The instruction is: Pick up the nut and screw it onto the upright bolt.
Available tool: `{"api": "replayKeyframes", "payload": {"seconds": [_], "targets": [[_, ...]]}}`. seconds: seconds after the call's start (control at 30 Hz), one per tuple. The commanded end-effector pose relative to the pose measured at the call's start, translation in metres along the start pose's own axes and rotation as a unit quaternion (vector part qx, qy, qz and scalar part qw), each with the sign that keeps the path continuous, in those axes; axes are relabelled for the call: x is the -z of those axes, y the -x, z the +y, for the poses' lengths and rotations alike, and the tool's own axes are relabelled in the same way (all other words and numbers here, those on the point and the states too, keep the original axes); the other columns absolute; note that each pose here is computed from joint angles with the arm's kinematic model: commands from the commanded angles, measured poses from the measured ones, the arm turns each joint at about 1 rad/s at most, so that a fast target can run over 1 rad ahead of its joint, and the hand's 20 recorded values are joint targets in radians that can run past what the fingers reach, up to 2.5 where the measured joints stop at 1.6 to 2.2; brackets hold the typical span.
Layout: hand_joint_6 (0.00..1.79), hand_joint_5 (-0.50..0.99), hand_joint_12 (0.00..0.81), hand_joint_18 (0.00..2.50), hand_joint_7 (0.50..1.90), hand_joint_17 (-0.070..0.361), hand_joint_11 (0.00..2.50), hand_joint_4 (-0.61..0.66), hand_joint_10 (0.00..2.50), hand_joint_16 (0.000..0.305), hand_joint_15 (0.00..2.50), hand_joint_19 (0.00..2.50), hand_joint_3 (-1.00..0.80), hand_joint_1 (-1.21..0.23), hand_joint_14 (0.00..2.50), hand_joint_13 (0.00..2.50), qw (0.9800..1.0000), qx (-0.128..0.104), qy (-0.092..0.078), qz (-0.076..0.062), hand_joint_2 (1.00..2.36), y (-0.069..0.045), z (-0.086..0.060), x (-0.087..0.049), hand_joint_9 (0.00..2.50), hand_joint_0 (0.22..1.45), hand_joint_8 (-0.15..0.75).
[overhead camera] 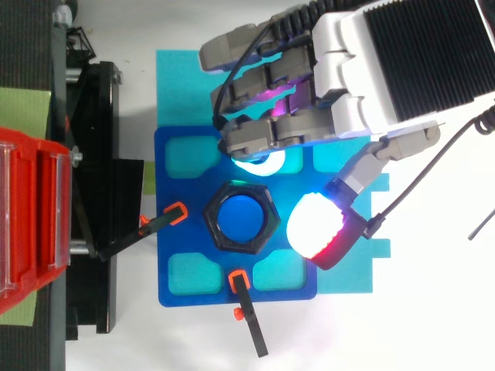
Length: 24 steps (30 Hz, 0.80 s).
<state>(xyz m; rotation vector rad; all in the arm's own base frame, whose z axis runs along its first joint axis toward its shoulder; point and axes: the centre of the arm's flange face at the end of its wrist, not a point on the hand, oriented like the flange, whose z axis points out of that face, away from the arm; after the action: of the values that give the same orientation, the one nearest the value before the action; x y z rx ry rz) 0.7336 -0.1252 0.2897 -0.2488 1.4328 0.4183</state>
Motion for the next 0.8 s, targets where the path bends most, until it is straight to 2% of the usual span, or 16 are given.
{"api": "replayKeyframes", "payload": {"seconds": [0.0,0.1,0.37,0.47,0.63,0.77], "targets": [[0.50,-0.02,0.225,0.31,1.14,0.043,0.00,0.23,0.00,0.019,0.00,0.00,-0.50,-0.22,0.00,0.68,1.0000,0.003,0.001,-0.007,1.00,0.008,-0.002,-0.003,1.13,0.53,0.243],[0.50,-0.05,0.237,0.27,0.95,0.047,0.00,0.26,0.00,0.021,0.00,0.00,-0.50,-0.21,0.00,0.64,0.9999,0.005,0.006,-0.010,1.00,0.014,-0.001,-0.007,1.04,0.52,0.232],[0.50,-0.10,0.259,0.11,0.70,0.062,0.00,0.20,0.00,0.027,0.00,0.00,-0.50,-0.19,0.00,0.47,0.9998,0.007,0.011,-0.017,1.00,0.016,0.004,-0.012,0.83,0.50,0.207],[0.50,-0.10,0.268,0.07,0.67,0.064,0.00,0.20,0.00,0.028,0.00,0.00,-0.50,-0.18,0.00,0.43,0.9997,0.008,0.012,-0.020,1.00,0.015,0.005,-0.014,0.78,0.50,0.208],[0.50,-0.11,0.282,0.00,0.65,0.069,0.00,0.19,0.00,0.030,0.00,0.00,-0.50,-0.16,0.00,0.34,0.9996,0.005,0.016,-0.022,1.00,0.015,0.018,-0.024,0.68,0.49,0.197],[0.50,-0.12,0.310,0.00,0.63,0.080,0.00,0.17,0.00,0.036,0.00,0.00,-0.50,-0.13,0.00,0.08,0.9997,0.002,0.017,-0.018,1.00,0.011,0.026,-0.029,0.45,0.49,0.175]]}}
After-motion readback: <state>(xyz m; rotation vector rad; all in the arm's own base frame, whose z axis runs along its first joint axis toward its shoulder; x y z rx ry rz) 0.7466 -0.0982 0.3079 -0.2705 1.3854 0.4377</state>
